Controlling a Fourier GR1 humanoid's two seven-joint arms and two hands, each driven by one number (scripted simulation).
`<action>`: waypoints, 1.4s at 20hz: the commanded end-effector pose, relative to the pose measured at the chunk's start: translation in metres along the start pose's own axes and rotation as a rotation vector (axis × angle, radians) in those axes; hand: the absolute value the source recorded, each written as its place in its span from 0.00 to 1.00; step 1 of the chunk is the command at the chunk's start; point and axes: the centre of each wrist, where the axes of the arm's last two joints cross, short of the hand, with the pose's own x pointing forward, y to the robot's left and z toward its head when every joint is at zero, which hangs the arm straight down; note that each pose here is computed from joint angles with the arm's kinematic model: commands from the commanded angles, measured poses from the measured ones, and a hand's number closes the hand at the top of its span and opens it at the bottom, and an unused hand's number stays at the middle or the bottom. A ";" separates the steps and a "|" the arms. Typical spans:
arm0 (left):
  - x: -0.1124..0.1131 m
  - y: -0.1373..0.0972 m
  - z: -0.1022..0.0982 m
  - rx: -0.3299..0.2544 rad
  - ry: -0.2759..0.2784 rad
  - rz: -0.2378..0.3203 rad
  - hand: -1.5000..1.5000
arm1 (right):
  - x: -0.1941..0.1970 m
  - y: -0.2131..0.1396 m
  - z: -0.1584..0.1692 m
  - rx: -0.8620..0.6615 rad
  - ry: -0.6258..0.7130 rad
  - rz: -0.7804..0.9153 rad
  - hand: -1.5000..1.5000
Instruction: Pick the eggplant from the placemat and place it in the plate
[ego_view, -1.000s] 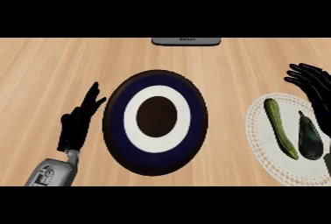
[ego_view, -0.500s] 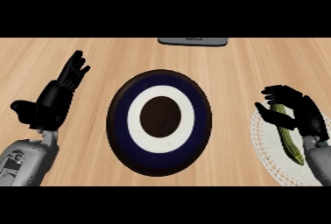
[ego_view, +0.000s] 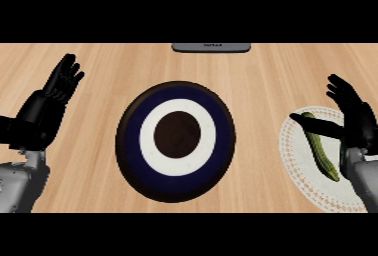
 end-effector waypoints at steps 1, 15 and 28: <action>0.009 0.009 -0.006 0.000 -0.007 0.001 0.50 | 0.049 -0.038 -0.021 -0.010 0.016 0.151 0.00; 0.007 0.014 -0.008 -0.001 0.001 -0.006 0.50 | 0.102 -0.073 -0.046 0.501 0.619 0.751 0.00; 0.006 0.003 -0.009 0.007 -0.012 0.010 0.50 | 0.056 -0.073 -0.064 0.534 0.794 0.880 0.00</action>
